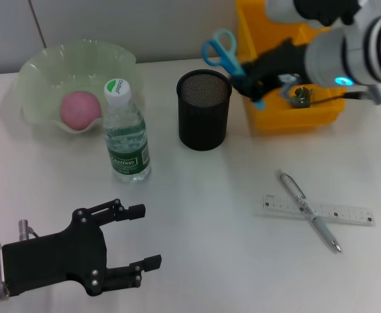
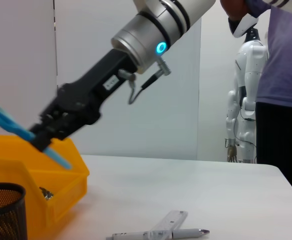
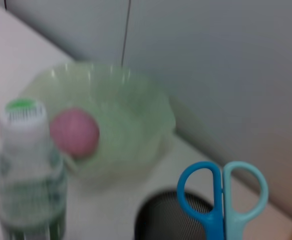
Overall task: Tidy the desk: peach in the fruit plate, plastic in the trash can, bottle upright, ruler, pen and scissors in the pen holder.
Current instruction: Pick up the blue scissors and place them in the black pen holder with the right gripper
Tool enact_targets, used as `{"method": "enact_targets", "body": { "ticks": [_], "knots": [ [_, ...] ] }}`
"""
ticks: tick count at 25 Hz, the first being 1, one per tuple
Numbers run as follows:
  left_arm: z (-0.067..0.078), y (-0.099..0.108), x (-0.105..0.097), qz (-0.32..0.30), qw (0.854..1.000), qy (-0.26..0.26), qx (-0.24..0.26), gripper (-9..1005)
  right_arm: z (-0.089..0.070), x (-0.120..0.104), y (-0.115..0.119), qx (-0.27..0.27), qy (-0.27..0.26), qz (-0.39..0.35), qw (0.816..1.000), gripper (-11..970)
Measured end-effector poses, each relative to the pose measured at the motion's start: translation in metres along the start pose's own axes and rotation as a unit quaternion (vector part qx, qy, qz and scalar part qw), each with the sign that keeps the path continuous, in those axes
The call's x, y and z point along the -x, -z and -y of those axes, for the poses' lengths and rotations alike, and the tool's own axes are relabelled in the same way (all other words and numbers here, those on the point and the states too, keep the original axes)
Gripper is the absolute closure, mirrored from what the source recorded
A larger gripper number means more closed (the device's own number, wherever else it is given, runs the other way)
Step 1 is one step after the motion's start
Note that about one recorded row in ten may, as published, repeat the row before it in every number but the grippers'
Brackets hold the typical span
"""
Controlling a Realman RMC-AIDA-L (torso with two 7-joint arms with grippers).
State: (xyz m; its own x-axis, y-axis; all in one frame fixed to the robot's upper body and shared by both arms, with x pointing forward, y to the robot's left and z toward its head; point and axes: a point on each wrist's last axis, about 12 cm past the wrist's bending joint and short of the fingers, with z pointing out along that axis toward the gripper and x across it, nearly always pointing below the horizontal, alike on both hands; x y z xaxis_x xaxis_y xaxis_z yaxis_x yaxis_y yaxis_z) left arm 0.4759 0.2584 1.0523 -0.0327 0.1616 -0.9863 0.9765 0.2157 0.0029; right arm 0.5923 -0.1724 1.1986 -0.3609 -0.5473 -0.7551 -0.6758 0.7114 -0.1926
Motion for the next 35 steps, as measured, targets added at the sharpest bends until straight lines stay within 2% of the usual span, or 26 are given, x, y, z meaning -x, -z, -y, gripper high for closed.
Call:
{"method": "enact_targets", "body": {
  "ticks": [2,5,7,12,17,22,35],
  "knots": [
    [0.000,0.000,0.000,0.001,1.000,0.000,-0.001,199,-0.004,0.008,-0.007,0.004,0.001,0.051,0.999,729],
    [0.000,0.000,0.001,0.002,1.000,0.000,0.000,199,-0.005,0.009,-0.011,0.004,0.006,0.083,0.997,725],
    [0.000,0.000,0.001,0.002,1.000,-0.001,0.000,199,-0.002,0.004,-0.022,-0.001,-0.004,0.120,0.993,722],
    [0.000,0.000,0.001,0.003,1.000,-0.002,0.001,198,-0.003,-0.009,-0.039,0.008,-0.012,0.153,0.988,715],
    [0.000,0.001,0.001,0.002,1.000,-0.002,0.000,198,-0.006,-0.019,-0.049,0.024,-0.023,0.160,0.987,708],
    [0.000,0.001,0.000,0.000,1.000,-0.001,0.000,198,-0.005,-0.035,-0.060,0.019,-0.034,0.163,0.986,701],
    [0.002,0.002,-0.002,-0.001,1.000,0.001,0.001,199,-0.003,-0.047,-0.066,0.010,-0.044,0.156,0.987,683]
  ]
}}
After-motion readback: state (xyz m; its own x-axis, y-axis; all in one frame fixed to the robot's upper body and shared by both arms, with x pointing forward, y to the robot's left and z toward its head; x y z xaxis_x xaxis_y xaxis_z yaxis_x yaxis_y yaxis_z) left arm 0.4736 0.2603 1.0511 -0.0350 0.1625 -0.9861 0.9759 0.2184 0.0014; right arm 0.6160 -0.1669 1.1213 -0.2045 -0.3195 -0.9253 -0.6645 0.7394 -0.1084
